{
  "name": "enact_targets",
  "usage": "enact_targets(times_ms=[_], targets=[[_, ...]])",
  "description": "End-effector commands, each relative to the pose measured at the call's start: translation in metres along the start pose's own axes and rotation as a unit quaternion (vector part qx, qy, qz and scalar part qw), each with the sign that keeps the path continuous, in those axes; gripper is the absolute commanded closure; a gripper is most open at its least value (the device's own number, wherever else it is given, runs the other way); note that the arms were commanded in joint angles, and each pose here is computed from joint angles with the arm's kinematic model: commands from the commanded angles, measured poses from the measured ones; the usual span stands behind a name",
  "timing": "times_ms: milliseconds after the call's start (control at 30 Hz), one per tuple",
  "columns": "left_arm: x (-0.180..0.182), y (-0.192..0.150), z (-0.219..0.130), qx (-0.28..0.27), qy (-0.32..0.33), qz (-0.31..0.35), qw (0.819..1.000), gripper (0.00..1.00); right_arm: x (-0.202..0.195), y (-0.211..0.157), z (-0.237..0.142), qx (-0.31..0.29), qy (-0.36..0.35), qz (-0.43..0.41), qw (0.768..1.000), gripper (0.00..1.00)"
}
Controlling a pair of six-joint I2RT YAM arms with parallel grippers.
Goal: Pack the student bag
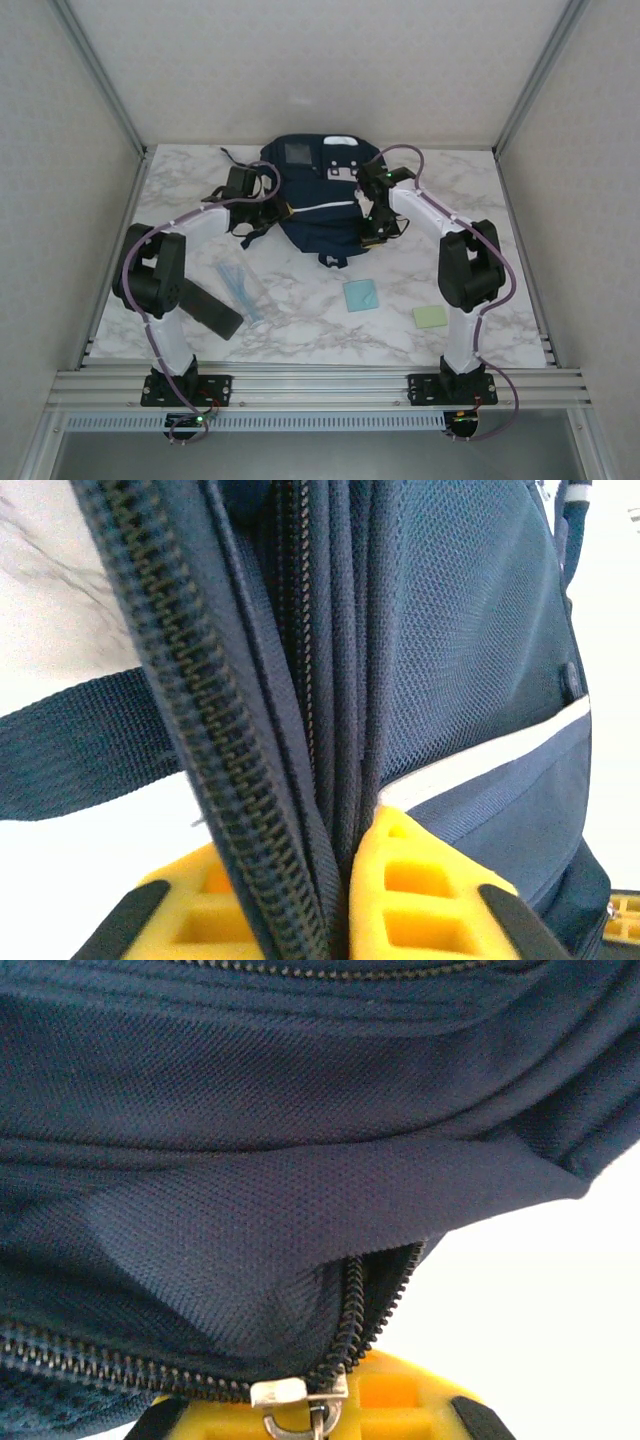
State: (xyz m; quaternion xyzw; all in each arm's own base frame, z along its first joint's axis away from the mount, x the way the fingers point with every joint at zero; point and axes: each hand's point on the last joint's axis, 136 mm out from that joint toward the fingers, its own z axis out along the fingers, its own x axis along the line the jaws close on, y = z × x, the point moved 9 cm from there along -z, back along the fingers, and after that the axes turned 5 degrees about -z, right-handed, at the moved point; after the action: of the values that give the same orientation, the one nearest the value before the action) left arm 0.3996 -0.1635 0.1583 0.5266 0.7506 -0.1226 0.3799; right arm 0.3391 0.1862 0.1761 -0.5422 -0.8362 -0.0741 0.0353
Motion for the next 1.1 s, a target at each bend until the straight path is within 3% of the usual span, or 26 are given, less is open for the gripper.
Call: enact_targets(times_ms=[0, 67, 200, 433, 700, 767, 800, 900, 933, 1067], targets=[[0.016, 0.036, -0.023, -0.074, 0.049, -0.026, 0.996, 0.41, 0.018, 0.02, 0.004, -0.041, 0.059, -0.023, 0.997, 1.0], [0.015, 0.032, -0.028, -0.083, 0.035, -0.057, 0.994, 0.23, 0.035, 0.03, 0.006, -0.059, 0.106, -0.03, 0.992, 1.0], [0.021, 0.007, -0.042, -0.104, 0.02, -0.113, 0.988, 0.03, 0.066, 0.048, 0.01, -0.082, 0.171, -0.04, 0.981, 1.0], [0.017, -0.044, -0.058, -0.127, 0.013, -0.168, 0.977, 0.0, 0.103, 0.064, 0.019, -0.083, 0.214, -0.06, 0.972, 1.0], [0.005, -0.055, -0.025, -0.154, -0.031, -0.237, 0.959, 0.03, 0.134, 0.049, 0.021, -0.064, 0.288, -0.072, 0.953, 1.0], [0.01, -0.055, -0.01, -0.147, -0.031, -0.247, 0.957, 0.12, 0.135, 0.039, 0.023, -0.052, 0.292, -0.072, 0.952, 1.0], [0.014, -0.056, -0.003, -0.143, -0.029, -0.25, 0.957, 0.21, 0.133, 0.033, 0.026, -0.042, 0.291, -0.072, 0.953, 1.0], [0.026, -0.057, 0.01, -0.133, -0.012, -0.246, 0.96, 0.85, 0.119, 0.011, 0.035, -0.001, 0.247, -0.068, 0.967, 1.0], [0.03, -0.058, 0.011, -0.128, -0.004, -0.242, 0.962, 1.0, 0.113, 0.003, 0.039, 0.018, 0.229, -0.066, 0.971, 1.0], [0.038, -0.055, 0.003, -0.128, 0.012, -0.226, 0.966, 1.0, 0.076, -0.023, 0.053, 0.088, 0.137, -0.049, 0.985, 1.0]])
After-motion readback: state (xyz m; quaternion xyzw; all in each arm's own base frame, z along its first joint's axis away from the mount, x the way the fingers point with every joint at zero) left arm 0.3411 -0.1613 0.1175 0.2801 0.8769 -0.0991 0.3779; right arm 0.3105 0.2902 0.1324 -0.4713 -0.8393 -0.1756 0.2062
